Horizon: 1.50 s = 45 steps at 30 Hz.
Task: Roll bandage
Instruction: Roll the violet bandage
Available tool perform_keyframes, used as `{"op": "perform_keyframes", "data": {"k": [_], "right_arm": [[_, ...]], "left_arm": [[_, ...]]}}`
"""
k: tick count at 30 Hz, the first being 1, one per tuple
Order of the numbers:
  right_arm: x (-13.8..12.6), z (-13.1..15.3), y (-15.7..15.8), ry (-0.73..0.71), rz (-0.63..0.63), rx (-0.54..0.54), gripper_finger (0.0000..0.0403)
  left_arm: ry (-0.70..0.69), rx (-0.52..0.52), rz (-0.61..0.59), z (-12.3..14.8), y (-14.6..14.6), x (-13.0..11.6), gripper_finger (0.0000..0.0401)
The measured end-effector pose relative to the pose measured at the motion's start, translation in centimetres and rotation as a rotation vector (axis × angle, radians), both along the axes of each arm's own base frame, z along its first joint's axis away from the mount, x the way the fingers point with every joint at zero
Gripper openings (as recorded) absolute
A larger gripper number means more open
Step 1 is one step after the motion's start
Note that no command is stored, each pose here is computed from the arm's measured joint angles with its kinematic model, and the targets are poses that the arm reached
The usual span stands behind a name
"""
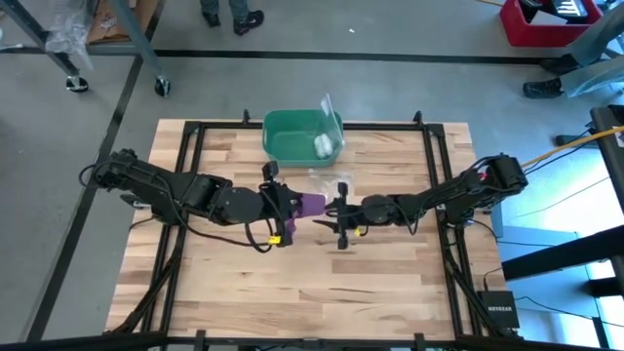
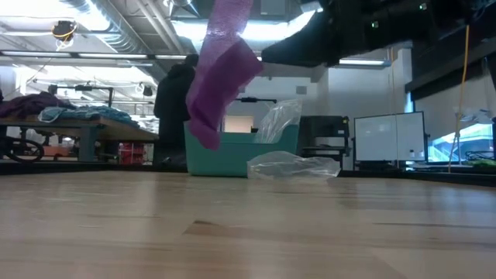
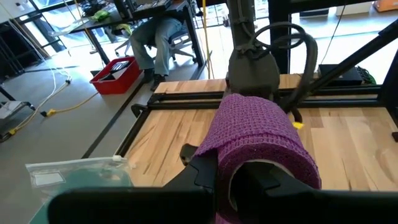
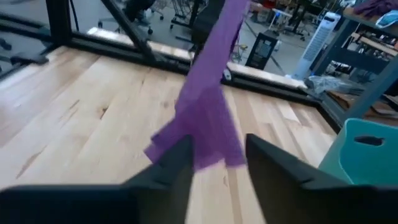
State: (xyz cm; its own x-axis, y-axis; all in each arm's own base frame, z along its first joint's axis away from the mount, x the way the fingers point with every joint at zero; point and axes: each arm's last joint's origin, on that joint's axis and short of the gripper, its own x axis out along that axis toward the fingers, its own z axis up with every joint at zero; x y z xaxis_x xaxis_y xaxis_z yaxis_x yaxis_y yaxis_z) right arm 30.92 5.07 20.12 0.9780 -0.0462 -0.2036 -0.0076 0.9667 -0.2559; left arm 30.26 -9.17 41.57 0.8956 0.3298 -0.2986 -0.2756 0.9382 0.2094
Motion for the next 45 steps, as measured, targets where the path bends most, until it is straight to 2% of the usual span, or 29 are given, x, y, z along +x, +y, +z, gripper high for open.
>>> {"op": "perform_keyframes", "data": {"k": [3,5,9,12,17,19,23,28,32,34,40,42,45], "right_arm": [[0.0,0.0,0.0,-0.005,0.0,0.002,0.02],[0.6,-0.2,-0.2,-0.001,-0.007,-0.002,0.0217],[1.8,-0.7,-0.1,0.027,0.014,-0.042,0.0213],[2.0,-0.4,0.3,0.039,0.03,-0.064,0.0163],[1.7,-0.4,0.7,0.077,0.013,-0.114,0.0028],[1.3,-0.1,0.9,0.108,0.015,-0.132,0.0012],[0.1,0.6,1.0,0.177,-0.03,-0.166,0.0028],[-1.3,1.4,0.6,0.264,-0.051,-0.188,0.0006],[-2.1,1.3,0.4,0.336,-0.063,-0.171,0.0009],[-2.3,1.1,0.4,0.362,-0.067,-0.166,0.001],[-1.9,1.8,0.5,0.268,-0.101,-0.037,0.0014],[-1.7,2.2,0.5,0.211,-0.11,0.013,0.0032],[-1.3,2.8,0.6,0.138,-0.108,0.041,0.0081]], "left_arm": [[0.0,0.0,0.0,0.0,0.0,0.0,0.0021],[-0.001,0.0,-0.001,0.0,0.0,0.0,0.0021],[-0.002,0.0,-0.001,0.0,0.0,0.0,0.0021],[0.001,0.001,-0.002,0.0,0.0,0.0,0.0021],[0.004,0.002,-0.012,0.0,-0.4,-0.1,0.0021],[0.004,0.003,-0.024,0.0,-0.7,-0.2,0.0021],[-0.011,0.026,-0.073,0.8,-1.6,-1.6,0.0021],[-0.15,0.038,-0.071,5.2,-1.8,-5.5,0.0021],[-0.249,0.062,-0.034,8.1,-1.3,-8.3,0.0021],[-0.269,0.067,-0.039,8.7,-0.9,-9.2,0.0021],[-0.25,0.069,-0.03,8.5,-0.8,-9.0,0.0021],[-0.232,0.07,-0.022,8.0,-0.9,-8.3,0.0021],[-0.192,0.089,-0.006,7.1,-1.2,-7.0,0.0021]]}}
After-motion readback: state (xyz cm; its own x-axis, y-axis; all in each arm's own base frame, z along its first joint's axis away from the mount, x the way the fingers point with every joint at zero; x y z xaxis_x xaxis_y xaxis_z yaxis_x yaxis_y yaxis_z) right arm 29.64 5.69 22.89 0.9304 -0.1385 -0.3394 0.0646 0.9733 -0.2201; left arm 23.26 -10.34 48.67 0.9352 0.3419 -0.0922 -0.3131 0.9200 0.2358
